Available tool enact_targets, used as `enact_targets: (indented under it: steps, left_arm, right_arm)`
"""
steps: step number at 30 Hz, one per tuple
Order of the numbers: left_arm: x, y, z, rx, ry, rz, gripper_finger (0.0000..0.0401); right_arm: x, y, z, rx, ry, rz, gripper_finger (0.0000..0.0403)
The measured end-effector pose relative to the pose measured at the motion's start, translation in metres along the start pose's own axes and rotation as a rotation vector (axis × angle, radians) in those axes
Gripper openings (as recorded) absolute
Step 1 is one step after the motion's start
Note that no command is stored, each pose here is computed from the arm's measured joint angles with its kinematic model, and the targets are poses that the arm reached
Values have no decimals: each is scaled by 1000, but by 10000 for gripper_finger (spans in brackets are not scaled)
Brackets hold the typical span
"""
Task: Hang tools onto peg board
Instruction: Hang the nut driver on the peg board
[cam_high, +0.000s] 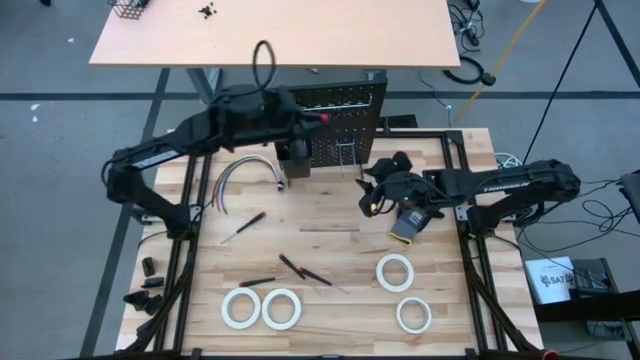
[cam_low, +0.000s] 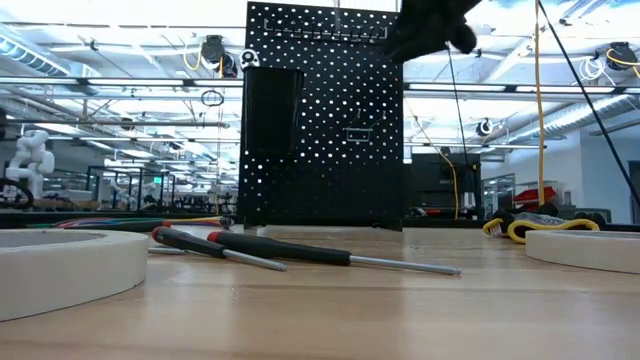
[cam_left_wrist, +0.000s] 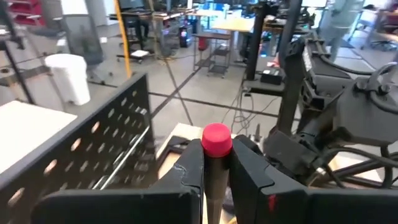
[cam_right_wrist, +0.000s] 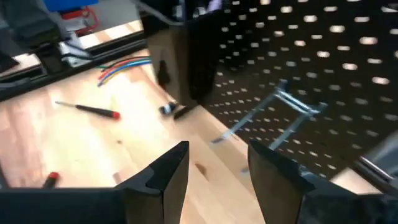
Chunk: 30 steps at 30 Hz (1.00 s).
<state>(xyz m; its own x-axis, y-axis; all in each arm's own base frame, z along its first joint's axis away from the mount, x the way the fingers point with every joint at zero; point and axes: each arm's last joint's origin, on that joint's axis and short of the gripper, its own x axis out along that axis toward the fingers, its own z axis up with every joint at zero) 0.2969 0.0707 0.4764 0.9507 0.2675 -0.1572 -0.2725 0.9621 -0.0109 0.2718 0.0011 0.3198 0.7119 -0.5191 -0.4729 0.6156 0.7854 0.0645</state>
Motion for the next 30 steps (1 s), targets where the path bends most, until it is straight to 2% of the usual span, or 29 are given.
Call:
enact_targets:
  steps: [4, 8, 16, 20, 27, 30]
  left_arm:
    - [21, 0, 11, 40, -16, -13, 39]
    - [44, 9, 20, 45, -28, 15, 39]
    - [88, 20, 17, 40, -2, 28, 39]
    - [97, 24, 15, 39, 17, 32, 39]
    - [97, 33, 10, 104, 61, 16, 39]
    - [97, 35, 11, 109, 55, -1, 39]
  right_arm:
    - [-13, -11, 0, 17, 5, -66, 157]
    - [-24, -19, 1, 29, 12, -77, 157]
    - [-34, -28, -3, -5, 60, -97, 157]
    - [-35, -29, -4, -7, 71, -100, 157]
    - [-35, -29, -4, 153, 69, -104, 157]
    - [-37, -27, -6, 152, 75, -95, 157]
